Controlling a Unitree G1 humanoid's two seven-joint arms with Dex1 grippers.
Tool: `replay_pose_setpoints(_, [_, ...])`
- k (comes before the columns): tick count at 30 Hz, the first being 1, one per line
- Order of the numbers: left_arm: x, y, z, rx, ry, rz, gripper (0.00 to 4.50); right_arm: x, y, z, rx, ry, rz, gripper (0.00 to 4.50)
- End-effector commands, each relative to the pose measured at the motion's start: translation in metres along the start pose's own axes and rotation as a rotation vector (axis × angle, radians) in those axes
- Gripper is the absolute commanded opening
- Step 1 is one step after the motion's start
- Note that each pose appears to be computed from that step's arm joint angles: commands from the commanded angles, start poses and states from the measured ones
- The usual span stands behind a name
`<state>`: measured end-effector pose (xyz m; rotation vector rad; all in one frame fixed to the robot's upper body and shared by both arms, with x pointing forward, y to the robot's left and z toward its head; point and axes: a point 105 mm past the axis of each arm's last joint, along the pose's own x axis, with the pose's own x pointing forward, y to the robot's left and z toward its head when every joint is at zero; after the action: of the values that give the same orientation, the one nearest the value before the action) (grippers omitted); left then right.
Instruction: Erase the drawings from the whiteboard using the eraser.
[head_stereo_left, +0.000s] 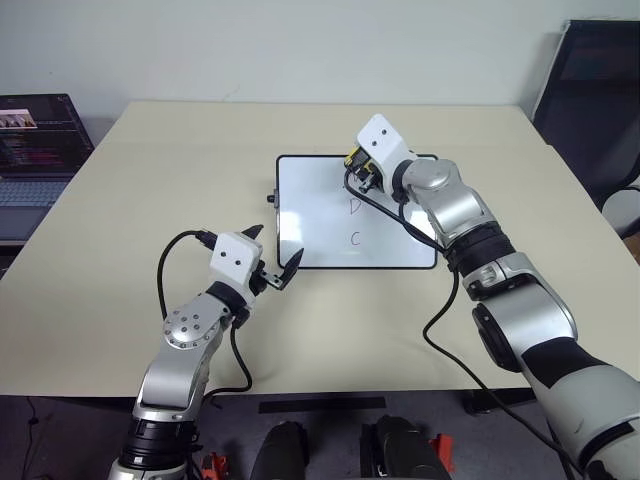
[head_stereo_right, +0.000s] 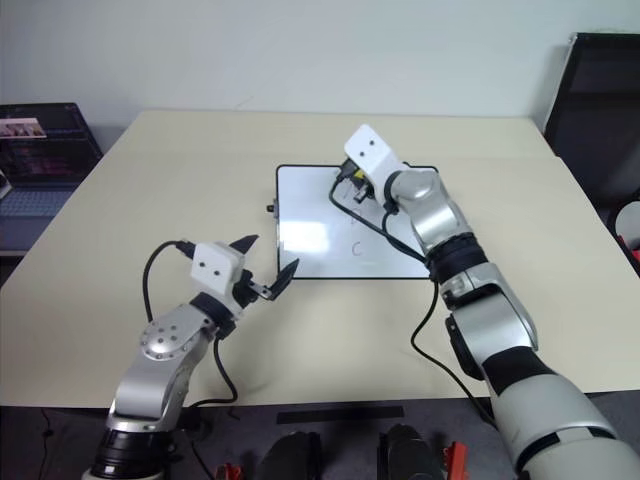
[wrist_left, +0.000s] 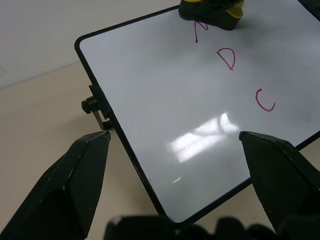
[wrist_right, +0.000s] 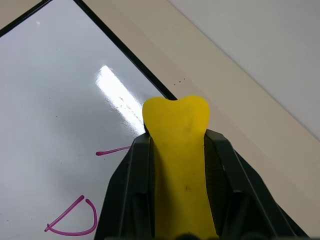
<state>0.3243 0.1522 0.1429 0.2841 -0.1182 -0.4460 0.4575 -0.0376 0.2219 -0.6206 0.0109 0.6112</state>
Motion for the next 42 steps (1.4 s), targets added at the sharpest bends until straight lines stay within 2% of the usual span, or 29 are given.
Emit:
replay_pose_setpoints(1, [0.000, 0.004, 0.019, 0.032, -0.061, 0.004, 4.50, 0.000, 0.010, 0.002, -0.006, -0.014, 0.017, 1.07])
replay_pose_setpoints(16, [0.012, -0.008, 0.028, 0.014, -0.111, -0.052, 4.50, -0.008, 0.043, -0.008, 0.048, 0.011, 0.093, 1.07])
replay_pose_setpoints(30, [0.021, -0.014, 0.028, 0.013, -0.126, -0.101, 4.50, -0.013, -0.011, -0.002, 0.030, 0.006, -0.085, 1.07])
replay_pose_setpoints(42, [0.024, -0.017, 0.033, 0.017, -0.136, -0.116, 4.50, -0.014, -0.030, -0.003, 0.004, 0.000, -0.178, 1.07])
